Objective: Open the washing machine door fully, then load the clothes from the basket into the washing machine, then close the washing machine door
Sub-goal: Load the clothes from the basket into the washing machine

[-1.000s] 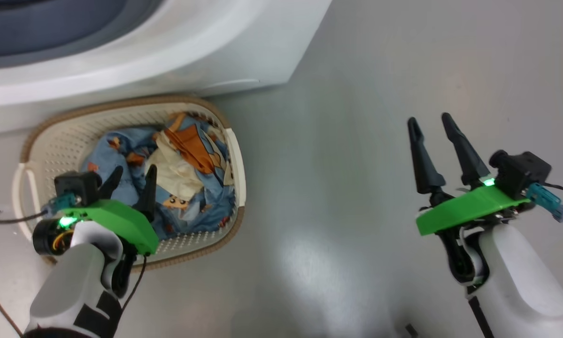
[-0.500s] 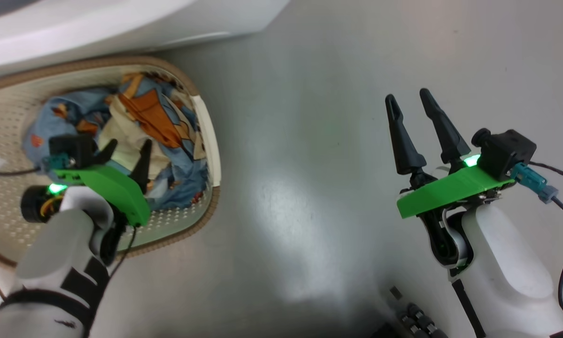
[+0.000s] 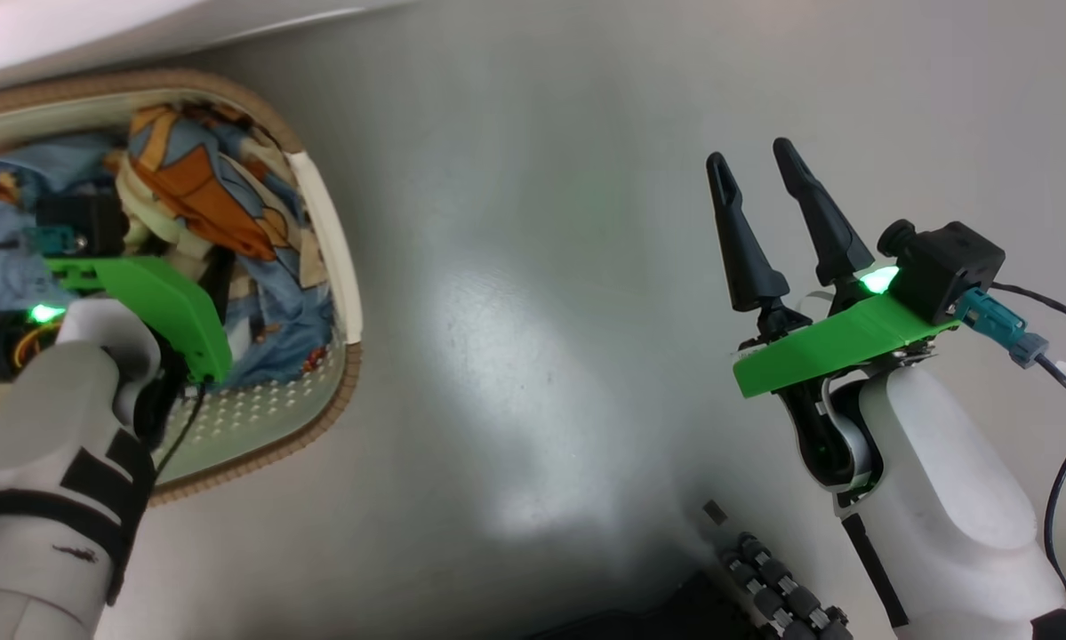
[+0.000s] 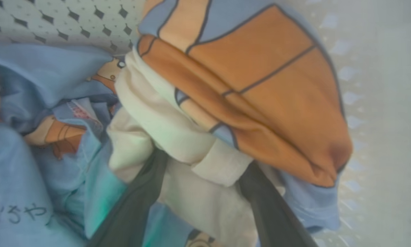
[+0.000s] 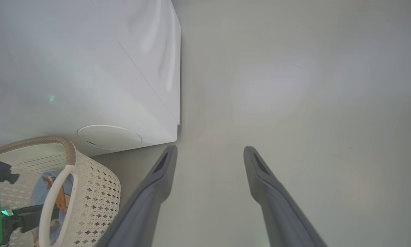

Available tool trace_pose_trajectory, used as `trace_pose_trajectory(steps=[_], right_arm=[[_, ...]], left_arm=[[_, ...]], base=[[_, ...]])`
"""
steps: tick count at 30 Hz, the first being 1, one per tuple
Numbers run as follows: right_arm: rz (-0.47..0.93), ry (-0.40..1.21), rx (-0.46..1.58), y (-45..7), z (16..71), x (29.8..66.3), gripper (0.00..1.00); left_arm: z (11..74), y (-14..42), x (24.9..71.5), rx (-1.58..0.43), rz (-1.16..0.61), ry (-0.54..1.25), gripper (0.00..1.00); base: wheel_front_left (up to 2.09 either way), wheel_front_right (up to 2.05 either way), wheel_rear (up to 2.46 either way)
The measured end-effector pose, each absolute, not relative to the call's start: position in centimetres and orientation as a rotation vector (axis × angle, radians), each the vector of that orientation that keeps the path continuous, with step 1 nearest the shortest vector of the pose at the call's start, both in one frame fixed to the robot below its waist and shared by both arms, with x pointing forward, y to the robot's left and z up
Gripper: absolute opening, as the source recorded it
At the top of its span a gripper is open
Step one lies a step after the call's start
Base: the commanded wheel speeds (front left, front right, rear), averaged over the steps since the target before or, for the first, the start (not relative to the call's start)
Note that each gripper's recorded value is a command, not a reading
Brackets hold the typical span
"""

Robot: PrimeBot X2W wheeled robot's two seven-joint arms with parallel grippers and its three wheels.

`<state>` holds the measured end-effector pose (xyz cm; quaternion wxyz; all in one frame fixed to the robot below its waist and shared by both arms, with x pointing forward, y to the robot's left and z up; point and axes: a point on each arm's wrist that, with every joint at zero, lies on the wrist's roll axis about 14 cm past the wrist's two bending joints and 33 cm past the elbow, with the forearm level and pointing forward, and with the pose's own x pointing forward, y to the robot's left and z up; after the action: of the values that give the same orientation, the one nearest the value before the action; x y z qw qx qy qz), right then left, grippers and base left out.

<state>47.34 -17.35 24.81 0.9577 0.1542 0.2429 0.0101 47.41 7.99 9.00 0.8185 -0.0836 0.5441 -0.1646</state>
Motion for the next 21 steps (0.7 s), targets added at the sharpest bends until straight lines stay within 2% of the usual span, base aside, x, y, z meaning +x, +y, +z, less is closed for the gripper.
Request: trace_pose_trajectory(steps=[4, 5, 6, 7, 8, 16, 21], right_arm=[[0.01, 0.497, 0.305, -17.8, 24.6, 47.2, 1.0], [0.009, 0.498, 0.304, -17.9, 24.5, 47.2, 1.0], [0.008, 0.497, 0.304, -17.9, 24.5, 47.2, 1.0], [0.005, 0.498, 0.307, -18.0, 24.5, 47.2, 1.0], [0.002, 0.497, 0.313, -18.0, 24.5, 47.2, 1.0], [0.018, 0.475, 0.327, -17.3, 25.4, 47.7, 1.0], [0.027, 0.441, 0.331, -17.0, 27.0, 48.2, 1.0]], left_arm=[[8.2, 7.9, 47.4, -0.183, -0.337, 1.192, 1.0], [8.1, 7.8, 47.5, -0.182, -0.339, 1.193, 0.87], [8.0, 7.8, 47.5, -0.182, -0.34, 1.195, 0.49], [7.9, 7.8, 47.4, -0.18, -0.341, 1.199, 0.21], [7.9, 7.8, 47.5, -0.18, -0.34, 1.201, 0.0], [9.7, 8.1, 48.8, -0.212, -0.312, 1.134, 0.0], [11.5, 8.0, 48.1, -0.207, -0.341, 1.085, 0.0]], base=[[0.0, 0.0, 0.0], [0.0, 0.0, 0.0], [0.0, 0.0, 0.0], [0.0, 0.0, 0.0], [0.0, 0.0, 0.0], [0.0, 0.0, 0.0], [0.0, 0.0, 0.0]])
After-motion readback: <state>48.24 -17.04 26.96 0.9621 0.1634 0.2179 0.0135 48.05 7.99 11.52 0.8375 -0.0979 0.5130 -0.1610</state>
